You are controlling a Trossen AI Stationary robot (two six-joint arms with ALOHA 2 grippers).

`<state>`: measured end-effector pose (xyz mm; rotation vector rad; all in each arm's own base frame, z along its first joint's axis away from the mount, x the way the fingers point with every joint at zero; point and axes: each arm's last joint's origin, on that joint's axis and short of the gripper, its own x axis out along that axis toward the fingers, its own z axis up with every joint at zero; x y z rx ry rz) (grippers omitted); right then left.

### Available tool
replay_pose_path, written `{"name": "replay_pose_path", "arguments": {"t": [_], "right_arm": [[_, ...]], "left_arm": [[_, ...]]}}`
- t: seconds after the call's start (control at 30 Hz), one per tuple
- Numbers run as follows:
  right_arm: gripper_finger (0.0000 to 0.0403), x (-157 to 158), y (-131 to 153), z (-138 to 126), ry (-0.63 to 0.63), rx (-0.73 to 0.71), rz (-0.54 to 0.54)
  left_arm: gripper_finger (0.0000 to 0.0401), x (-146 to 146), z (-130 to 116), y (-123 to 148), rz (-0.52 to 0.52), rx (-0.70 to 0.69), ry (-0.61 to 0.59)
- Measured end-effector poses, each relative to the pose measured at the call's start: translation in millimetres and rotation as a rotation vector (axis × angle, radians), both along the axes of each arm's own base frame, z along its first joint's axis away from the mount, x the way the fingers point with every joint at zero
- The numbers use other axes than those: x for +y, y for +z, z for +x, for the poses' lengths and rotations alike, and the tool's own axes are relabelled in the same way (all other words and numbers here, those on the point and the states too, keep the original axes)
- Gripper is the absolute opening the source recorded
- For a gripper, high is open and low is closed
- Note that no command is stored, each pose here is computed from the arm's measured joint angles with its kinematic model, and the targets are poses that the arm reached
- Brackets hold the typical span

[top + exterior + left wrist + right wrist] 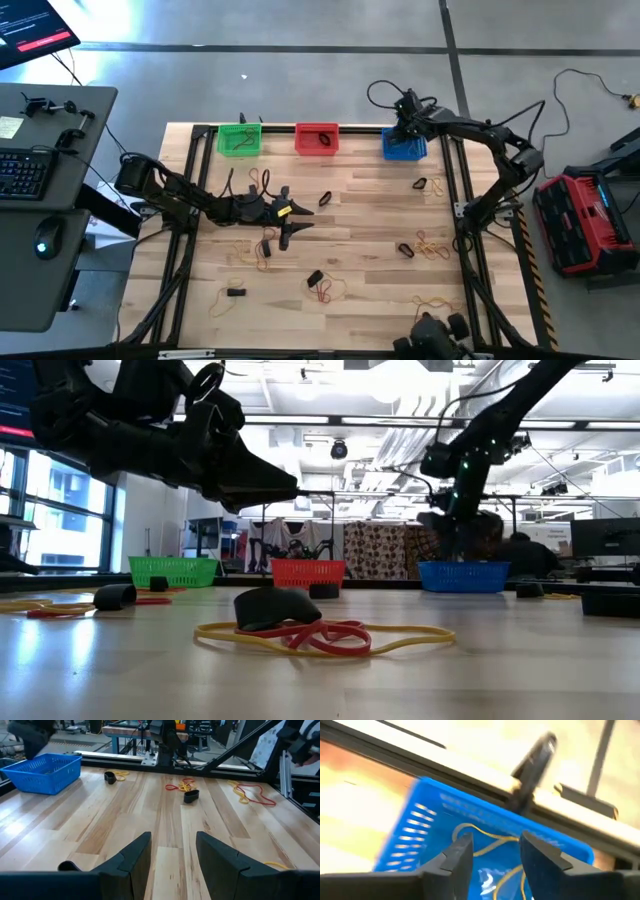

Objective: Sort rubber bands into baskets
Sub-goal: Put the yellow rubber band into the blue bin

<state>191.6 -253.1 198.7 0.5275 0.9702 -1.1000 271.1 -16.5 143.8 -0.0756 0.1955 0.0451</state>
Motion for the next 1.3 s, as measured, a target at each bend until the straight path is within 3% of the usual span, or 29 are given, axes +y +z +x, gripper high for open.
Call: {"name": "replay_pose_path", "arguments": {"t": [0.17, 0.37, 0.5, 0.8, 0.93, 1.1, 1.3], "right_arm": [[0.0105, 11, 18, 14, 0.101, -0.067, -0.089], [0.001, 40, 11, 31, 0.281, -0.101, -0.105], [0.0017, 62, -6, 34, 0.337, -0.121, -0.135], [0.0006, 124, -23, 26, 0.449, -0.351, -0.255], [0.0003, 153, -35, 22, 0.557, -0.334, -0.228], [0.0001, 181, -48, 22, 0.638, -0.334, -0.167], [0.0002, 207, -50, 27, 0.743, -0.337, -0.153]], "left_arm": [[0.0149, 1, 0, 0, 0.011, 0.0, 0.015], [0.0149, 1, 0, 1, 0.01, -0.006, 0.034], [0.0149, 1, 0, 2, 0.007, -0.01, 0.035], [0.0142, 1, 0, 3, -0.004, -0.02, 0.036], [0.0121, -1, -1, 11, -0.033, -0.061, -0.031], [0.0084, -2, -6, 24, 0.008, -0.081, -0.067], [0.0039, 0, -20, 38, 0.014, -0.004, -0.066]]}}
